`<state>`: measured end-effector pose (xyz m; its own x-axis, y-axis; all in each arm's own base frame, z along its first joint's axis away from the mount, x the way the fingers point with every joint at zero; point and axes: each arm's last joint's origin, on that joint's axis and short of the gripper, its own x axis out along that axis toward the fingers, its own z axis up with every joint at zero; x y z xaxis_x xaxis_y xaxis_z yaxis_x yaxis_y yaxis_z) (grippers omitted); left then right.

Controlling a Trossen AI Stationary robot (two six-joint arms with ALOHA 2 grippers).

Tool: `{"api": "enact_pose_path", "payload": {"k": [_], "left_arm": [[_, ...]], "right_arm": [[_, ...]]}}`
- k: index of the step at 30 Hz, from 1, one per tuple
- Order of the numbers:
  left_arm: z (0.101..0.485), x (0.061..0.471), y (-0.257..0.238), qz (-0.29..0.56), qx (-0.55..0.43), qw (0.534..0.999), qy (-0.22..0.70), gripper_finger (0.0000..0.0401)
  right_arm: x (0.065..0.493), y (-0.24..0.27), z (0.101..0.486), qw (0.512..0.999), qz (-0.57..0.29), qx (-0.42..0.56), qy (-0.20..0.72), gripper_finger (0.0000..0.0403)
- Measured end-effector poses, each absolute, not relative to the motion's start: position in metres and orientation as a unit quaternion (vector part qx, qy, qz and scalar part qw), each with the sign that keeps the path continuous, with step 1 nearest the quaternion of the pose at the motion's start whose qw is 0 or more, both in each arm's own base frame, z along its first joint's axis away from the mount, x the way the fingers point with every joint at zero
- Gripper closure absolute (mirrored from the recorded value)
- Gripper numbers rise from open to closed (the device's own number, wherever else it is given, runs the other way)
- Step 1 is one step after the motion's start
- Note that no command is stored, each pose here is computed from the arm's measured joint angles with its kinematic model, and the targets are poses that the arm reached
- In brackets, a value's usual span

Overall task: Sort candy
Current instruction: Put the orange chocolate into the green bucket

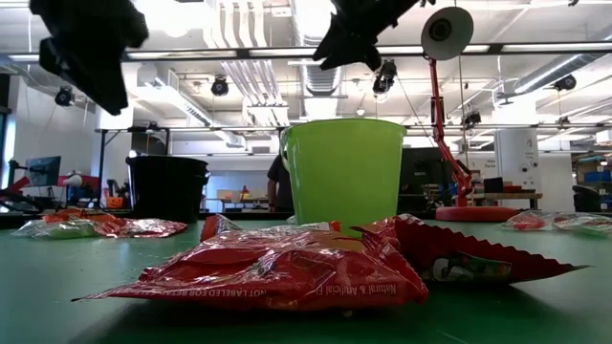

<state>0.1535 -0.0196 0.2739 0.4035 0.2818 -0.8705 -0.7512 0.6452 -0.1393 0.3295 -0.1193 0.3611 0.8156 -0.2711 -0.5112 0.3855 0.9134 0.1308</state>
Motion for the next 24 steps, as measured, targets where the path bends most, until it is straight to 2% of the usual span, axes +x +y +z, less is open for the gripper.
{"api": "enact_pose_path", "payload": {"k": [5,24], "left_arm": [[0.261,0.168,-0.012,0.335,-0.327,0.743,0.479,0.0283],[0.212,0.208,-0.018,0.359,-0.308,0.653,0.592,0.0283]], "right_arm": [[0.327,-0.125,0.361,0.946,-0.176,0.094,0.255,0.0266],[0.316,-0.141,0.355,0.934,-0.187,0.063,0.297,0.0266]]}}
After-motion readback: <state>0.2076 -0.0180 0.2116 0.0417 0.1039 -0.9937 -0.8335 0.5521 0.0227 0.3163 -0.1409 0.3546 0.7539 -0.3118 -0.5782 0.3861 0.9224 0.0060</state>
